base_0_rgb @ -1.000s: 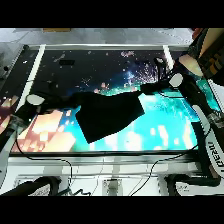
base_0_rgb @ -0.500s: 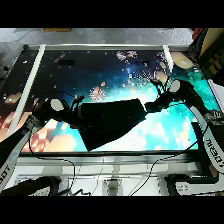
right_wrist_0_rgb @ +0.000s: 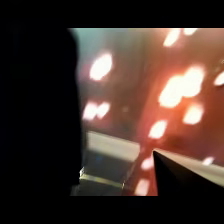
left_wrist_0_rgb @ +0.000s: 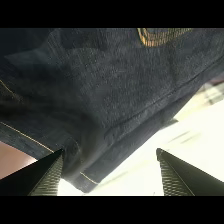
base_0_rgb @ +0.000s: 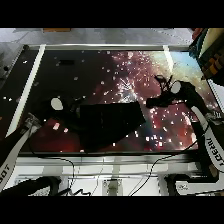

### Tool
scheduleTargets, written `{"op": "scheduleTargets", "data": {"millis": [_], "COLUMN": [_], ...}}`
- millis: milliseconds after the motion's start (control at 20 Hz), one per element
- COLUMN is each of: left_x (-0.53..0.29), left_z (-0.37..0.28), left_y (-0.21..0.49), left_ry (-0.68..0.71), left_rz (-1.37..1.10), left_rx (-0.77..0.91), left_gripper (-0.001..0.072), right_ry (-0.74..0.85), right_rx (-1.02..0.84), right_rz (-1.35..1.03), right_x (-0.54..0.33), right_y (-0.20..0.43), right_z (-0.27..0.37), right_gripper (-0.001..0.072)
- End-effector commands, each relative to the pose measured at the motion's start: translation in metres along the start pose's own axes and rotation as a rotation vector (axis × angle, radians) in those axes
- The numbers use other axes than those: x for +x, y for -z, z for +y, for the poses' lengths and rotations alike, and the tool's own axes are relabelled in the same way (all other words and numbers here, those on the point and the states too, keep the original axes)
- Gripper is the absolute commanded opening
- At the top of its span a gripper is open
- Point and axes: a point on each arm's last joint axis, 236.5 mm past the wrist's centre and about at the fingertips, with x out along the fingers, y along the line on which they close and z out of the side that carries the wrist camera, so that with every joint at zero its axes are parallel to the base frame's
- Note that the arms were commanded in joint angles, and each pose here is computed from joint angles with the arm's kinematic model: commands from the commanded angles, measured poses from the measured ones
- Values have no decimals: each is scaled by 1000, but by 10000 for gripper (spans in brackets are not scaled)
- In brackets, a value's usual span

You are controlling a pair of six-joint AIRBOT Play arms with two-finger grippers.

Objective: Fold the clothes and pants, and hang the long-sleeved shirts on hangers.

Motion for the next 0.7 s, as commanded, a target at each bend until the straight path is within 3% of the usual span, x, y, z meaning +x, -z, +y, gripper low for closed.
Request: {"op": "scheduleTargets", "data": {"millis": [0, 150, 200, 250, 300, 350, 450, 500, 650], "left_x": [-32, -71, -82, -90, -99, -104, -110, -111, -111], "left_z": [5, 17, 24, 31, 38, 43, 52, 55, 55], "left_y": [-27, -41, -43, -44, -45, -45, -46, -46, -46], "left_ry": [-6, -9, -13, -16, -19, -22, -25, -26, -26], "left_rz": [-105, -203, -233, -256, -280, -296, -313, -316, -317], "left_rx": [2, -32, -52, -71, -89, -106, -131, -137, -137], "left_gripper": [643, 643, 643, 643, 643, 643, 643, 643, 643], "right_ry": [60, -120, -250, -417, -530, -560, -547, -531, -469], "right_rx": [93, 95, 65, 17, -11, 4, 27, 37, -58], "right_rz": [-72, 85, 135, 184, 201, 195, 179, 178, 205], "right_x": [-10, 7, 12, 11, 11, 18, 36, 44, 59], "right_y": [-28, -3, 8, 21, 26, 23, 17, 14, 20], "right_z": [-44, -41, -22, 3, 21, 25, 27, 29, 48], "right_gripper": [556, 536, 432, 269, 273, 290, 619, 690, 689]}}
